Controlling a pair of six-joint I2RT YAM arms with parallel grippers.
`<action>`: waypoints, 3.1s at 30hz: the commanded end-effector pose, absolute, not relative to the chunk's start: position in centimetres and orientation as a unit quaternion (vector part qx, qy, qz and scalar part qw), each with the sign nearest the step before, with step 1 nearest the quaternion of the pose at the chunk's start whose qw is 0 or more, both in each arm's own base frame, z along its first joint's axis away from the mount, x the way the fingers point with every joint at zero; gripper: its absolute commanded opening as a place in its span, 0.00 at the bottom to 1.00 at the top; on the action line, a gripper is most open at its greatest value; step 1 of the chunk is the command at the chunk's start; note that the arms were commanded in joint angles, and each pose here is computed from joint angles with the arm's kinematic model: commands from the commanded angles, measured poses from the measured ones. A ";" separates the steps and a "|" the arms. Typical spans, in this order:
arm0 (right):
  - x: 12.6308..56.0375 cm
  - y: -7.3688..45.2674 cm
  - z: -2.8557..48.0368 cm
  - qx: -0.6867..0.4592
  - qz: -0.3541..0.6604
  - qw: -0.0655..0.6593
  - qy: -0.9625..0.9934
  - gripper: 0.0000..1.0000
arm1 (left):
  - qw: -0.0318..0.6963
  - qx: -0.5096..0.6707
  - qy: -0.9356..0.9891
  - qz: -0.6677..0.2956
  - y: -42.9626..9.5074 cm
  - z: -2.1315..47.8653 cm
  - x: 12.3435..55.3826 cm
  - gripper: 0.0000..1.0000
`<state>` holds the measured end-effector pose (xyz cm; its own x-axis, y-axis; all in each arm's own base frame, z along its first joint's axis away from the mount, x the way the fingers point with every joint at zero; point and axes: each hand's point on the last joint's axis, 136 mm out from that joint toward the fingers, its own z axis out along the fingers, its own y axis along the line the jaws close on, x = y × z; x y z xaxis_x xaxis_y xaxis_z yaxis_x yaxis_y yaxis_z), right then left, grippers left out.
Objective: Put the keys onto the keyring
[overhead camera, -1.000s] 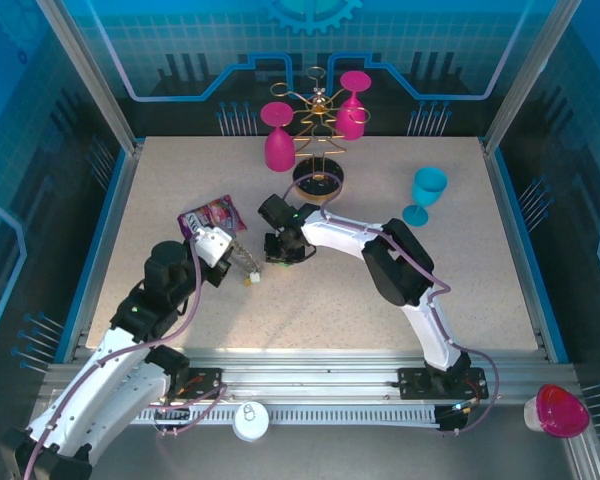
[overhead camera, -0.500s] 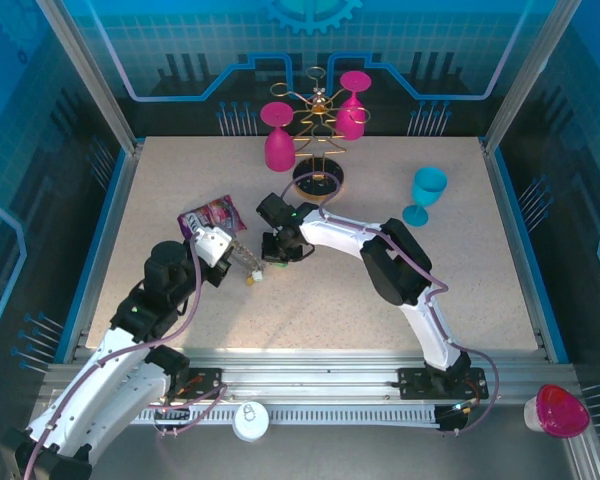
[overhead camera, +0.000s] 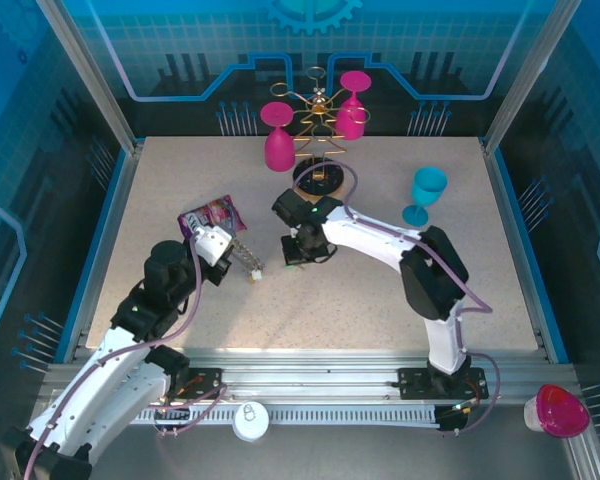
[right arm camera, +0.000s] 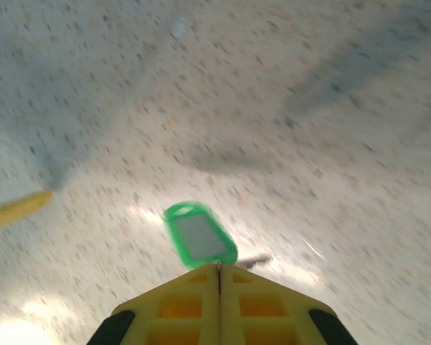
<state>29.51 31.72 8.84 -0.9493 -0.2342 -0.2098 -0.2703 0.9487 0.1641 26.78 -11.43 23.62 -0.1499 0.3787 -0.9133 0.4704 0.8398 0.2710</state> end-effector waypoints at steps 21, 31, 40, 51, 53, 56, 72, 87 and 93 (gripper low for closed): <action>25.5 29.3 2.8 -0.159 0.064 -0.013 0.985 0.00 | 0.611 0.269 0.742 -0.067 -12.2 24.6 27.2 0.00; 25.0 29.4 2.0 -0.159 0.059 -0.029 0.985 0.05 | 0.610 0.269 0.742 -0.066 -12.2 24.5 27.2 0.00; 25.1 29.7 2.2 -0.162 0.060 -0.031 0.984 0.12 | 0.610 0.271 0.742 -0.065 -12.2 24.5 27.2 0.00; 25.5 29.7 3.7 -0.164 0.062 -0.016 0.984 0.01 | 0.611 0.271 0.741 -0.064 -12.1 24.5 27.2 0.00; 25.7 29.7 4.4 -0.168 0.064 -0.009 0.984 0.00 | 0.611 0.271 0.741 -0.063 -12.1 24.6 27.2 0.00; 26.0 30.0 6.3 -0.176 0.075 0.009 0.981 0.00 | 0.612 0.273 0.739 -0.063 -12.1 24.7 27.2 0.00; 25.2 32.4 22.6 -0.410 0.241 0.279 0.835 0.00 | 0.612 0.410 0.646 -0.200 -18.1 27.7 23.5 0.00; 20.5 34.1 29.8 -0.491 0.395 0.300 0.716 0.00 | 0.555 0.449 0.615 -0.336 -21.2 29.0 20.6 0.00; 20.6 34.9 30.3 -0.487 0.404 0.308 0.711 0.00 | 0.544 0.436 0.628 -0.345 -21.3 28.9 21.1 0.00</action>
<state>20.82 33.93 28.77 -0.3574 -0.4733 -0.8051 -0.9315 0.2434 0.2704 21.35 -20.99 25.88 -0.0716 0.2240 -0.9720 0.9123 0.4086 0.0270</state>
